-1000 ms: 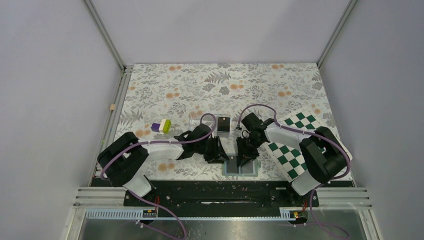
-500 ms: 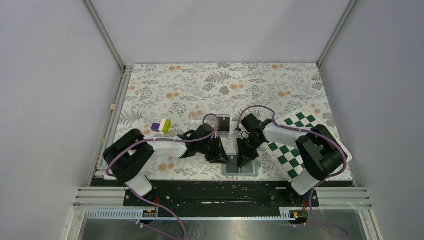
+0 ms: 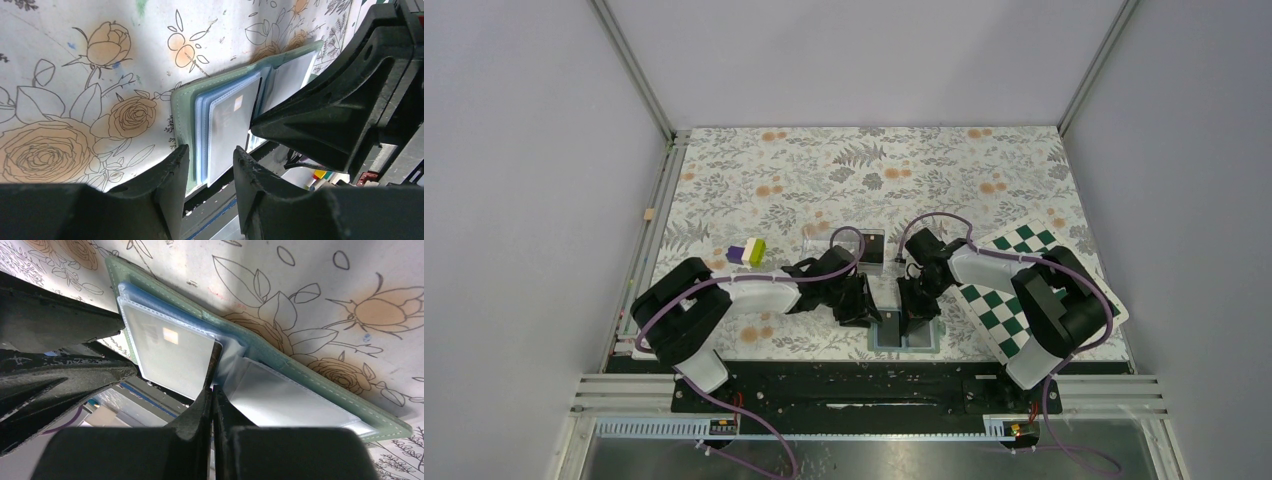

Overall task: Put the credit cards into the card holder
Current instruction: Insert the credit card into the card holder.

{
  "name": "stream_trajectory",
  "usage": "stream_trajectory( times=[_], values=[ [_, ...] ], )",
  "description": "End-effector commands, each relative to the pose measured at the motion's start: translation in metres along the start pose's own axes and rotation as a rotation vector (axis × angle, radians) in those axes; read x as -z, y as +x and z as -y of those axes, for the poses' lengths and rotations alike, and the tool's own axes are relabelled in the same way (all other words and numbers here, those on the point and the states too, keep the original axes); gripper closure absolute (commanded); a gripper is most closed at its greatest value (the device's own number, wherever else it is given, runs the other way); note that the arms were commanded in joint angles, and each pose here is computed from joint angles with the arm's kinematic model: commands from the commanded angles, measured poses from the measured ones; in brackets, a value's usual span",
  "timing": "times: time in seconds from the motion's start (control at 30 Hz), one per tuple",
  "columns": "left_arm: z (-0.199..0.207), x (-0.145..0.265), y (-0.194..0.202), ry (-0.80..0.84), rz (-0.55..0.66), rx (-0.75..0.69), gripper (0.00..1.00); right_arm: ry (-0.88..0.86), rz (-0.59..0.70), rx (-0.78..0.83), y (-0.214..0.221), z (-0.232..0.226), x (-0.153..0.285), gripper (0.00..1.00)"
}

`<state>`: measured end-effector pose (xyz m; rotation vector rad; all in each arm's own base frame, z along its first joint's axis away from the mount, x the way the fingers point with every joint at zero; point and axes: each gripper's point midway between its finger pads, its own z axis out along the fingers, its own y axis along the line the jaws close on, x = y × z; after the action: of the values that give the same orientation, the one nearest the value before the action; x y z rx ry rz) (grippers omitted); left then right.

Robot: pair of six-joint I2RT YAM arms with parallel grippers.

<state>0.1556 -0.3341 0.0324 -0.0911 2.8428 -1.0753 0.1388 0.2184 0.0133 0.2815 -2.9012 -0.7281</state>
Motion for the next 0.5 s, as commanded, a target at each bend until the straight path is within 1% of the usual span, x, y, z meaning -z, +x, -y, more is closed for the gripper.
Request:
stream_trajectory(
  times=[0.0,0.17,0.23,0.3,0.37,0.47],
  values=[
    [0.013,-0.002,-0.006,0.022,0.016,-0.037,0.65,-0.001,-0.019,0.004,0.004,0.001,-0.004,0.97],
    [0.020,-0.005,-0.002,0.037,-0.004,-0.046,0.79,-0.003,-0.021,0.005,0.004,0.000,-0.004,0.98],
    [0.024,-0.003,-0.003,0.047,0.006,-0.052,0.85,-0.007,-0.021,0.004,0.004,-0.001,-0.004,0.98],
    [0.028,0.000,-0.005,0.055,0.019,-0.056,0.89,-0.008,-0.020,0.005,0.003,-0.001,-0.003,0.98],
    [0.032,0.003,-0.007,0.067,0.029,-0.063,0.92,-0.009,-0.019,0.006,0.003,-0.002,-0.003,0.99],
    [0.035,0.007,-0.008,0.058,0.037,-0.077,0.91,-0.011,-0.020,0.005,0.003,-0.002,-0.003,0.99]
  ],
)
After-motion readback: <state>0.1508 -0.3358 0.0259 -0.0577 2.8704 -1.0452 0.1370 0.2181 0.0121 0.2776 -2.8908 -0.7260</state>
